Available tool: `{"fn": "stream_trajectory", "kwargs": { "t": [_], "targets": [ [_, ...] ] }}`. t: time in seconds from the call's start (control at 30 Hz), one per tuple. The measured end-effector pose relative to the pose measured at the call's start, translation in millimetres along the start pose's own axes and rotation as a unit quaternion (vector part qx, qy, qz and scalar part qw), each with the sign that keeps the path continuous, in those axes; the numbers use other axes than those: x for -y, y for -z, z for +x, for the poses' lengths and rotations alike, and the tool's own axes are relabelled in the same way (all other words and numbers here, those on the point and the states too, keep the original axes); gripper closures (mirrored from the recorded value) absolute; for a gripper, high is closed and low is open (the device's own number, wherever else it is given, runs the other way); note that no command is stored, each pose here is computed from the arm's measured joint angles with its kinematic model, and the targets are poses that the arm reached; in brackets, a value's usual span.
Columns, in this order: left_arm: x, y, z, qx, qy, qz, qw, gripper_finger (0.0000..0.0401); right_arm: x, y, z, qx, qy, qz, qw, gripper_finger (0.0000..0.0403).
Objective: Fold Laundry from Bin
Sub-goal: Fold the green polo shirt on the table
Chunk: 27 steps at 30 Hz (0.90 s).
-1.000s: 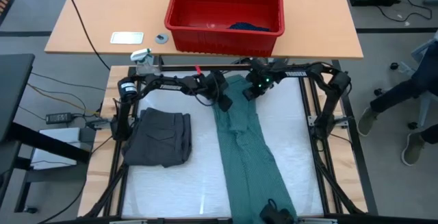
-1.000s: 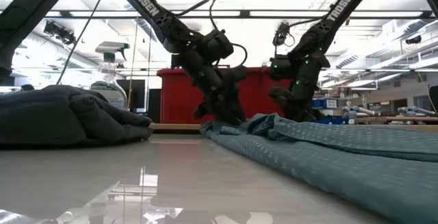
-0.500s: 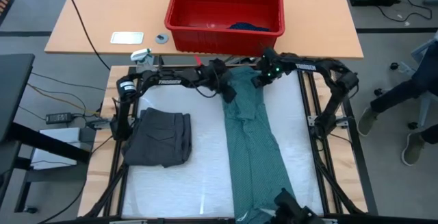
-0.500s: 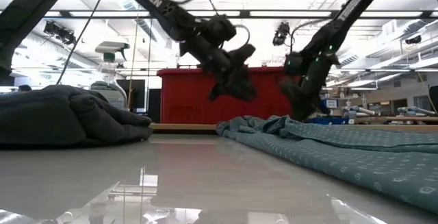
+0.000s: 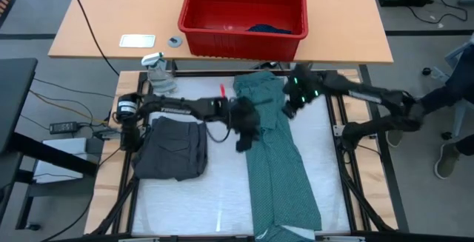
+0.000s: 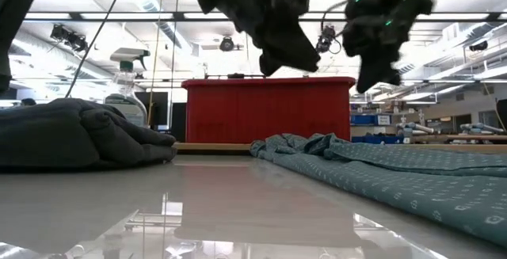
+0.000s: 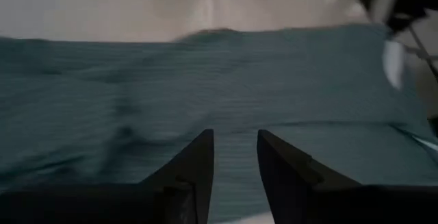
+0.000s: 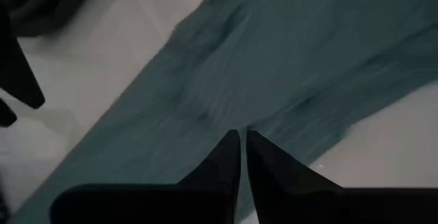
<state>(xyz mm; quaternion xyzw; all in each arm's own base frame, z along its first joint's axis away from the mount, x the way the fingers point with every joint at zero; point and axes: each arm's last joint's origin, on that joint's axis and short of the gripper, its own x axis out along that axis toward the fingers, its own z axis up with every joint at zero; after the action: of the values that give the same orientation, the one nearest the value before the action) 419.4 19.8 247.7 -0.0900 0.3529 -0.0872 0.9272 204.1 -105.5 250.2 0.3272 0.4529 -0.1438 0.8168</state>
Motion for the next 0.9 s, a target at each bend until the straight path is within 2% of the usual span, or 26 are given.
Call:
{"fn": "stream_trajectory", "kwargs": {
  "t": [0.2,0.37,0.47,0.6,0.73,0.9],
  "targets": [
    [70.1,29.6,26.9,-0.018,0.04,0.024,0.999,0.0285,-50.1,75.0,5.9,-0.031,-0.044,0.016,0.998,0.0366],
    [130.9,49.4,36.3,0.007,0.04,0.073,0.997,0.0284,-84.9,126.2,6.2,-0.053,-0.067,-0.054,0.995,0.037],
    [156.0,58.3,40.1,0.014,0.032,0.115,0.993,0.0284,-105.5,148.2,9.4,-0.068,-0.09,-0.103,0.988,0.0371],
    [171.4,71.8,50.5,0.003,0.031,0.132,0.991,0.0284,-131.9,175.0,23.5,-0.093,-0.118,-0.142,0.978,0.0372],
    [175.8,77.0,63.5,0.021,0.033,0.125,0.991,0.0284,-153.2,203.4,40.6,-0.135,-0.103,-0.193,0.966,0.0371],
    [187.7,79.9,73.1,0.059,0.058,0.176,0.981,0.0263,-178.7,231.9,54.9,-0.2,-0.11,-0.245,0.942,0.0341]
  ]
}}
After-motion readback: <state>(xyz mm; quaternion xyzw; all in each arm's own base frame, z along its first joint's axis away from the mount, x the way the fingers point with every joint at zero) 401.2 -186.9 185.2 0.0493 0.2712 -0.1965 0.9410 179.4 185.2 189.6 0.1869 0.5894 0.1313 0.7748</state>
